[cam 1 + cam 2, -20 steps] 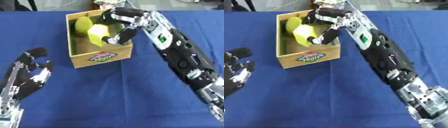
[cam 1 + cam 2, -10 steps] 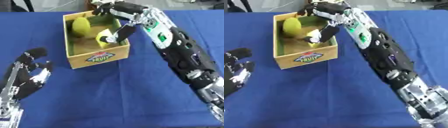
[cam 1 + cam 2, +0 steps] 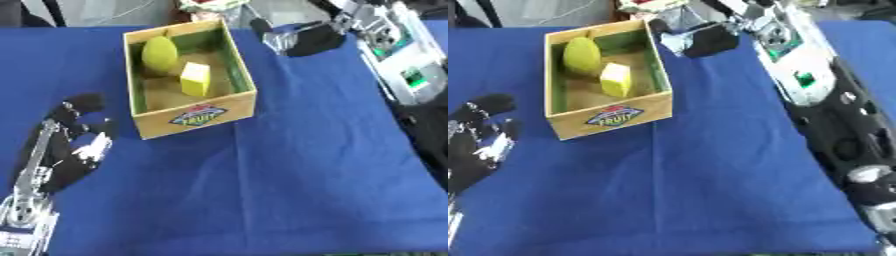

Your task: Pick up objects on the table and place them in the box.

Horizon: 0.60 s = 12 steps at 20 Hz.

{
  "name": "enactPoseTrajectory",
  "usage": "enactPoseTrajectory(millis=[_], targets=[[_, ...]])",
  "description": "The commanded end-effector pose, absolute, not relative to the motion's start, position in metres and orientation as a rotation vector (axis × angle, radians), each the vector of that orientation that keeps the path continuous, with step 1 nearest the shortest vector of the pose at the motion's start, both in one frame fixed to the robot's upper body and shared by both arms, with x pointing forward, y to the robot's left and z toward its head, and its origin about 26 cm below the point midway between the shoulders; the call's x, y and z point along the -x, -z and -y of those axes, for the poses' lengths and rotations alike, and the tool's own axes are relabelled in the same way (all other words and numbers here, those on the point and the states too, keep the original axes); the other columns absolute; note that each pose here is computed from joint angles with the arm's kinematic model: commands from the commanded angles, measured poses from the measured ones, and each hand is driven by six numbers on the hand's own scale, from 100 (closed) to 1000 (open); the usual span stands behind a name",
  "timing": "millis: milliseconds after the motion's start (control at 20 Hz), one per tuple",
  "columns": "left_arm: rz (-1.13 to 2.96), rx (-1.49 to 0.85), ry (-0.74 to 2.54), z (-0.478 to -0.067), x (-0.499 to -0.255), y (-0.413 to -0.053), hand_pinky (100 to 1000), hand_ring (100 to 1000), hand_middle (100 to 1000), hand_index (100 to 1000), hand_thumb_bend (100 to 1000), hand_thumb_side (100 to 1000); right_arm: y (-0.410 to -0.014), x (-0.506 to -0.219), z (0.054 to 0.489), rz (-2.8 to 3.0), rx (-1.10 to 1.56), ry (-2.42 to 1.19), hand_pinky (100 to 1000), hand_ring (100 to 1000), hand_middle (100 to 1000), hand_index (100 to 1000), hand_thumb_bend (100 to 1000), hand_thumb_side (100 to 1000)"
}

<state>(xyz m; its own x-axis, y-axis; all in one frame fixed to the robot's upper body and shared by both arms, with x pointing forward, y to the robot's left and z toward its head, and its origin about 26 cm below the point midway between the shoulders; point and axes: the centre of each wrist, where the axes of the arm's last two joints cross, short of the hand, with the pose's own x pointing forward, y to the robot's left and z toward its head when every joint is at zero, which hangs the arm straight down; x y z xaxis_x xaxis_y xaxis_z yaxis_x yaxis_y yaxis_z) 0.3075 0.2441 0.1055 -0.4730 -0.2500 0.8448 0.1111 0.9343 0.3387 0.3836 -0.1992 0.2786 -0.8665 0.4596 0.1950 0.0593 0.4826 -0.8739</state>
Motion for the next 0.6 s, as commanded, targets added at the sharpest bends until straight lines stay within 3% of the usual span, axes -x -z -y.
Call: enactPoseTrajectory(millis=[50,600], targets=[[2.036,-0.134,0.418,-0.25,-0.307,-0.111,539,819,762,808,315,339,-0.291,-0.358,0.218,2.422,0.421,-1.145,723,787,756,876,100,296],[2.024,-0.147,0.382,-0.252,-0.307,-0.107,538,819,761,804,294,340,-0.19,-0.321,0.269,2.251,0.246,-0.526,711,795,752,866,100,358]])
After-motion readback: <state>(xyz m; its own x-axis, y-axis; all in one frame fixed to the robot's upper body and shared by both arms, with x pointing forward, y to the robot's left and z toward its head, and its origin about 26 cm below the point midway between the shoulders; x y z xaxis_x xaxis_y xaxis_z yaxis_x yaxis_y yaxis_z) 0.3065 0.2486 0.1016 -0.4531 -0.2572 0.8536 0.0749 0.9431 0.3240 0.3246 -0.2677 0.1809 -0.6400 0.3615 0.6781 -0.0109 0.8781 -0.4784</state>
